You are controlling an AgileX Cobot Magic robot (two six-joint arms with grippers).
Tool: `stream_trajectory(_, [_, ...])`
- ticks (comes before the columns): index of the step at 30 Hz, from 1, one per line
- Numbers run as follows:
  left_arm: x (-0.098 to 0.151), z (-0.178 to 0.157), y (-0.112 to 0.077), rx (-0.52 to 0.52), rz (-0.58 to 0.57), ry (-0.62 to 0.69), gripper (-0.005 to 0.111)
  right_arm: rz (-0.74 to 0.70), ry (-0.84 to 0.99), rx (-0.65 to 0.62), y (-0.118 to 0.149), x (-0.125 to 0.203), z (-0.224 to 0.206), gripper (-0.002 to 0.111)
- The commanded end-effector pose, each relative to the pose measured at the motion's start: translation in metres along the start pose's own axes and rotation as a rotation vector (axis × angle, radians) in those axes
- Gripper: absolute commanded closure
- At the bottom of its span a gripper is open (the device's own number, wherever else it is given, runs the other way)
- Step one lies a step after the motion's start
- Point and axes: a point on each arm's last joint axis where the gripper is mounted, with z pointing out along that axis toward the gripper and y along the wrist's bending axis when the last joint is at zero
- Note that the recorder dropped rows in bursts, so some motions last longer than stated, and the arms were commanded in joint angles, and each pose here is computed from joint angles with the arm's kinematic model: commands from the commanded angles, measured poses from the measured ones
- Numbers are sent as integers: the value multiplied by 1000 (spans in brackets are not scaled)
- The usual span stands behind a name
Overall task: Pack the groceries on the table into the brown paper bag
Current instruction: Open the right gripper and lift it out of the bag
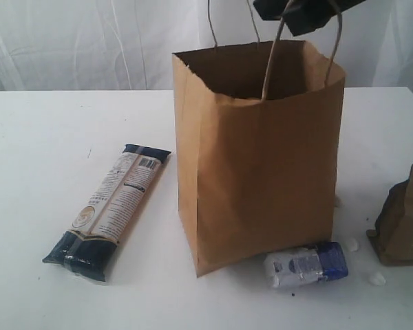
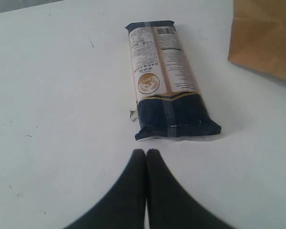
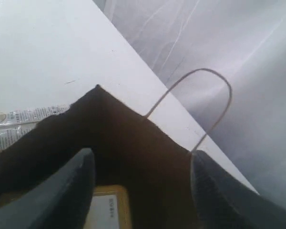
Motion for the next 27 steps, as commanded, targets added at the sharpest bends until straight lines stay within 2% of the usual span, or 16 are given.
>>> stream_trajectory(1, [1, 0, 0, 1, -6, -1, 107, 59, 48, -116, 12, 2, -7, 53])
stream_trajectory(3, [1, 0, 0, 1, -6, -1, 107, 68, 97, -168, 16, 9, -2, 53])
stream_trajectory(8, [1, 0, 0, 1, -6, -1, 107, 97, 166, -210, 25, 31, 10, 53])
stream_trajectory(13, [1, 0, 0, 1, -6, -1, 107, 61, 195, -230, 32, 43, 9, 53])
stream_trajectory(18, [1, 0, 0, 1, -6, -1, 107, -16, 166, -103, 28, 45, -3, 53])
stream_trajectory(27, [1, 0, 0, 1, -6, -1, 107, -122, 216, -22, 24, 60, 2, 53])
